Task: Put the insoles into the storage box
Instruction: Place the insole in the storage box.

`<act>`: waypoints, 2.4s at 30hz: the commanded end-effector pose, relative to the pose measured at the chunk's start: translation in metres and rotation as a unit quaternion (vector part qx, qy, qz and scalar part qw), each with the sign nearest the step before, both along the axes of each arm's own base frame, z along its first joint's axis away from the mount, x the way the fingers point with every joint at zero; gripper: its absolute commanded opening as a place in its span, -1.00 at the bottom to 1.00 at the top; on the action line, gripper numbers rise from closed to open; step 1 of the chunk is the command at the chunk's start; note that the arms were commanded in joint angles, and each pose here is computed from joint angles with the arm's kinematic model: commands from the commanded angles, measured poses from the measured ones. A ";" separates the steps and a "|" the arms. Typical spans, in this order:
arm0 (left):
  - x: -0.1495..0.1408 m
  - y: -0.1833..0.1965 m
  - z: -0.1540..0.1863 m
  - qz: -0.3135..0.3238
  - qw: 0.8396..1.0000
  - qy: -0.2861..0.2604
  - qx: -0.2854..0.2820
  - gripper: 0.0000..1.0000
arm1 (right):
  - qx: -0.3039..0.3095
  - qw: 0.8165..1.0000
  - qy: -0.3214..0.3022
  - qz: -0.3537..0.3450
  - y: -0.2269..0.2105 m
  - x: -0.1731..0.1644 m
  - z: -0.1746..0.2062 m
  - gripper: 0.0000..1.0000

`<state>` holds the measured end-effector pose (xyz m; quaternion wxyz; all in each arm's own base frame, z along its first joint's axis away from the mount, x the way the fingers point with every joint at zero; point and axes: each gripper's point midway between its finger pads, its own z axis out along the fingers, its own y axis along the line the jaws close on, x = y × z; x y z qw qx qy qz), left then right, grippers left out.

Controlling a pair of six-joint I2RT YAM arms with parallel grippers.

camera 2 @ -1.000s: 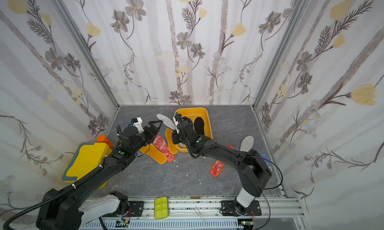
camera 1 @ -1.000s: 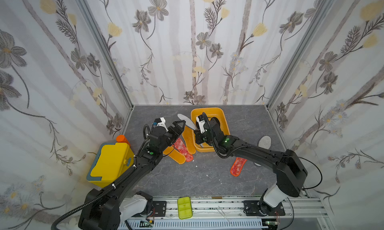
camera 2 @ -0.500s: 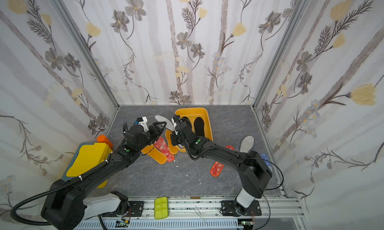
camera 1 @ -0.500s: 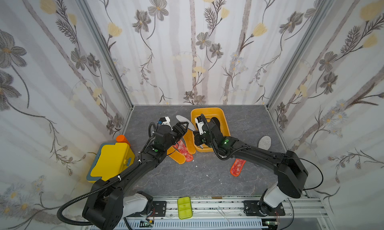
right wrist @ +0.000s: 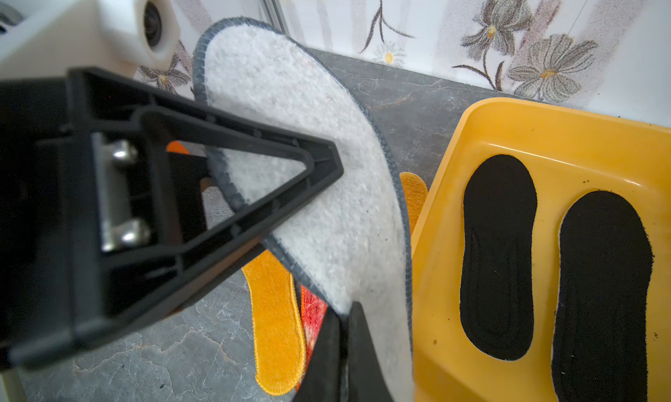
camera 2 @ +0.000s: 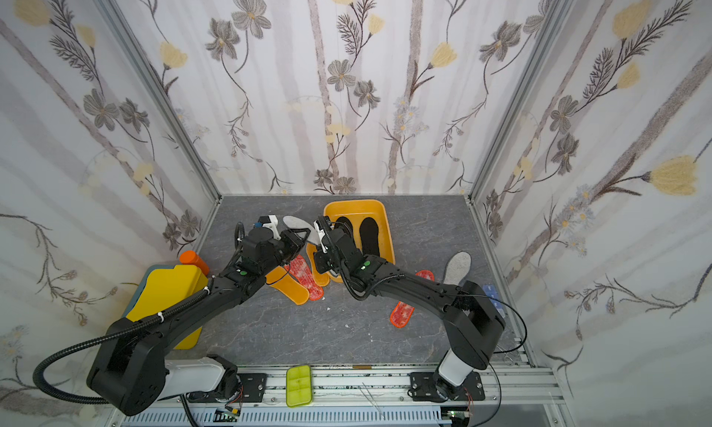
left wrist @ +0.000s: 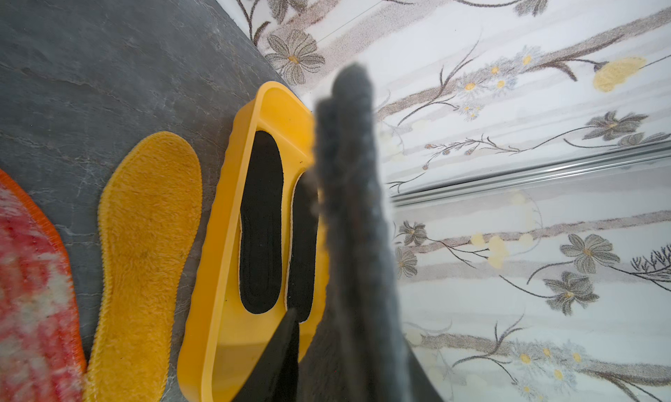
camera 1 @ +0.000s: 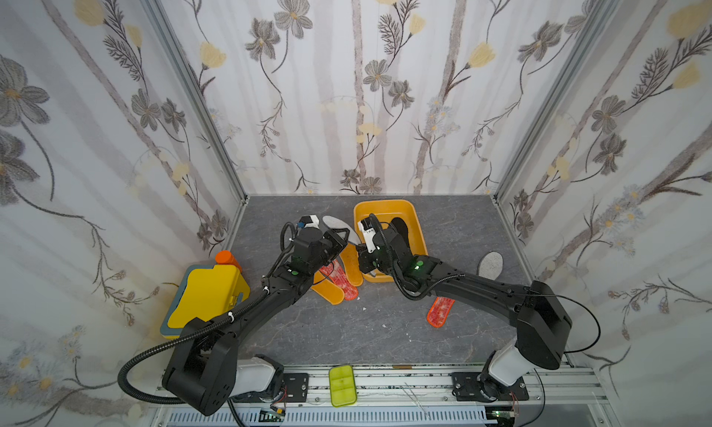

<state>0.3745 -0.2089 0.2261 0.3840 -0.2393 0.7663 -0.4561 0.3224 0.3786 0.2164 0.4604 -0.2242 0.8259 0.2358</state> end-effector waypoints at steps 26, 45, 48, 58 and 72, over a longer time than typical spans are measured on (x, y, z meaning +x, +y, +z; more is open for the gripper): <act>0.012 -0.008 0.038 -0.088 0.992 -0.082 0.029 -1.00 | 0.070 0.995 0.022 0.066 -0.059 -0.008 0.042 0.06; -0.038 -0.069 0.097 -0.350 0.898 -0.262 0.056 -1.00 | 0.175 0.959 0.073 0.210 -0.098 -0.021 0.085 0.27; -0.044 -0.073 0.097 -0.361 0.892 -0.265 0.054 -1.00 | 0.181 0.956 0.079 0.217 -0.094 -0.016 0.081 0.25; -0.050 -0.078 0.098 -0.375 0.885 -0.270 0.054 -1.00 | 0.200 0.946 0.099 0.237 -0.083 -0.009 0.069 0.17; -0.054 -0.086 0.100 -0.387 0.879 -0.273 0.050 -1.00 | 0.212 0.934 0.113 0.263 -0.075 -0.019 0.053 -0.17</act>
